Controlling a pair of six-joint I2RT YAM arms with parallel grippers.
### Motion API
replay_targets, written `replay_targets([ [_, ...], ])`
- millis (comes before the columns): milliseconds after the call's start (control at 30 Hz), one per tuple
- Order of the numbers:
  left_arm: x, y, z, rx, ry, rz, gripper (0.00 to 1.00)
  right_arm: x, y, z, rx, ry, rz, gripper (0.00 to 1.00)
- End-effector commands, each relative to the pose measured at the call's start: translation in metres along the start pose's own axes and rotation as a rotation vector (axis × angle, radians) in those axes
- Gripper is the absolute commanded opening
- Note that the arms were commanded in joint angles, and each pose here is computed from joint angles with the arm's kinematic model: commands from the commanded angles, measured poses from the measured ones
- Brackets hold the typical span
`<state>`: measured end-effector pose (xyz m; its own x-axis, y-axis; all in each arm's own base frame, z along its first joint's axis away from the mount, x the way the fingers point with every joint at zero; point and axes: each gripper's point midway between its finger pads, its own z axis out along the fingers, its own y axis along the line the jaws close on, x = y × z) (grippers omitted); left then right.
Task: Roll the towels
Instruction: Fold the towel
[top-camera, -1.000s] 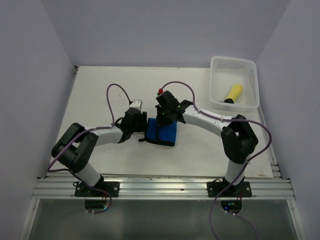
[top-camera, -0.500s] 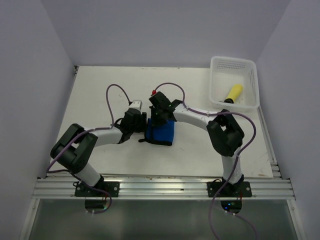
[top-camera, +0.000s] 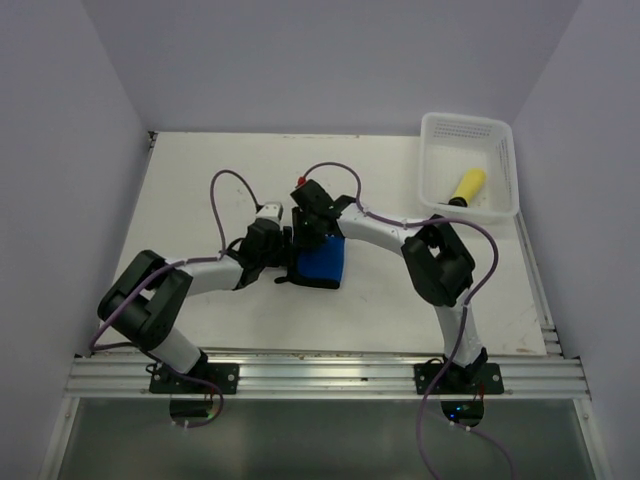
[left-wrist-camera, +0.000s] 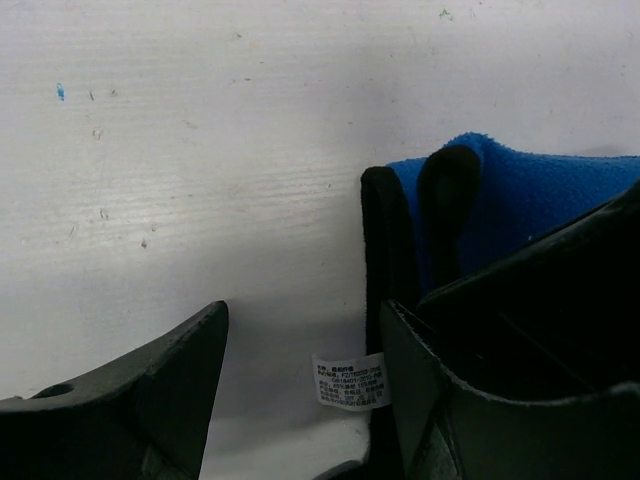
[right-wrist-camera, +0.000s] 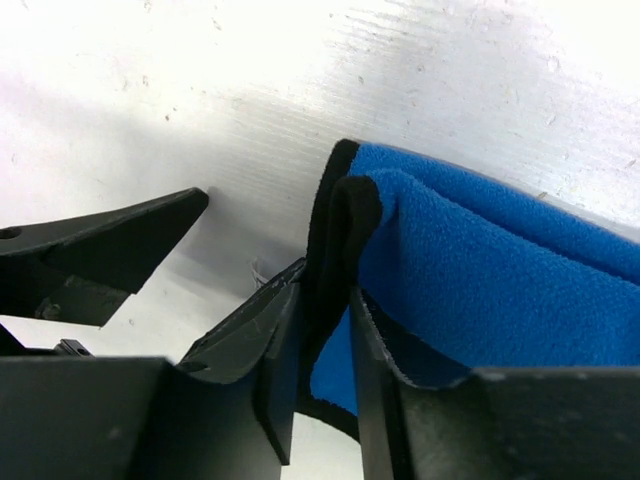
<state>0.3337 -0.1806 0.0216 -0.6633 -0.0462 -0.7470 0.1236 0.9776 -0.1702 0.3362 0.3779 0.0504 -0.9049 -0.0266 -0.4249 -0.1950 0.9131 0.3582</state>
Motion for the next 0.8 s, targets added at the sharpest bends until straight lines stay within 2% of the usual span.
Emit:
replay_targets([
  [0, -0.008, 0.006, -0.008, -0.019, -0.032, 0.006, 0.67, -0.023, 0.015, -0.016, -0.031, -0.058, -0.003, 0.31],
  [200, -0.027, 0.009, -0.025, -0.023, -0.048, -0.026, 0.71, -0.044, 0.012, -0.041, -0.035, -0.103, 0.001, 0.41],
  [367, -0.045, 0.018, -0.042, -0.06, -0.093, -0.041, 0.72, -0.068, -0.007, -0.066, -0.029, -0.156, 0.034, 0.43],
  [467, -0.052, 0.018, -0.053, -0.055, -0.11, -0.052, 0.72, -0.079, -0.022, -0.085, -0.028, -0.198, 0.062, 0.34],
  [567, -0.065, -0.003, -0.067, 0.069, -0.15, -0.039, 0.7, -0.079, -0.042, -0.097, 0.001, -0.225, 0.073, 0.16],
  [600, -0.074, -0.012, -0.071, 0.114, -0.191, -0.045, 0.7, -0.073, -0.05, -0.095, 0.016, -0.215, 0.075, 0.07],
  [667, -0.081, -0.031, -0.079, 0.217, -0.214, -0.023, 0.71, -0.068, -0.055, -0.098, 0.025, -0.213, 0.073, 0.04],
  [767, -0.09, -0.051, -0.078, 0.255, -0.227, 0.02, 0.71, -0.056, -0.066, -0.093, 0.04, -0.195, 0.074, 0.0],
])
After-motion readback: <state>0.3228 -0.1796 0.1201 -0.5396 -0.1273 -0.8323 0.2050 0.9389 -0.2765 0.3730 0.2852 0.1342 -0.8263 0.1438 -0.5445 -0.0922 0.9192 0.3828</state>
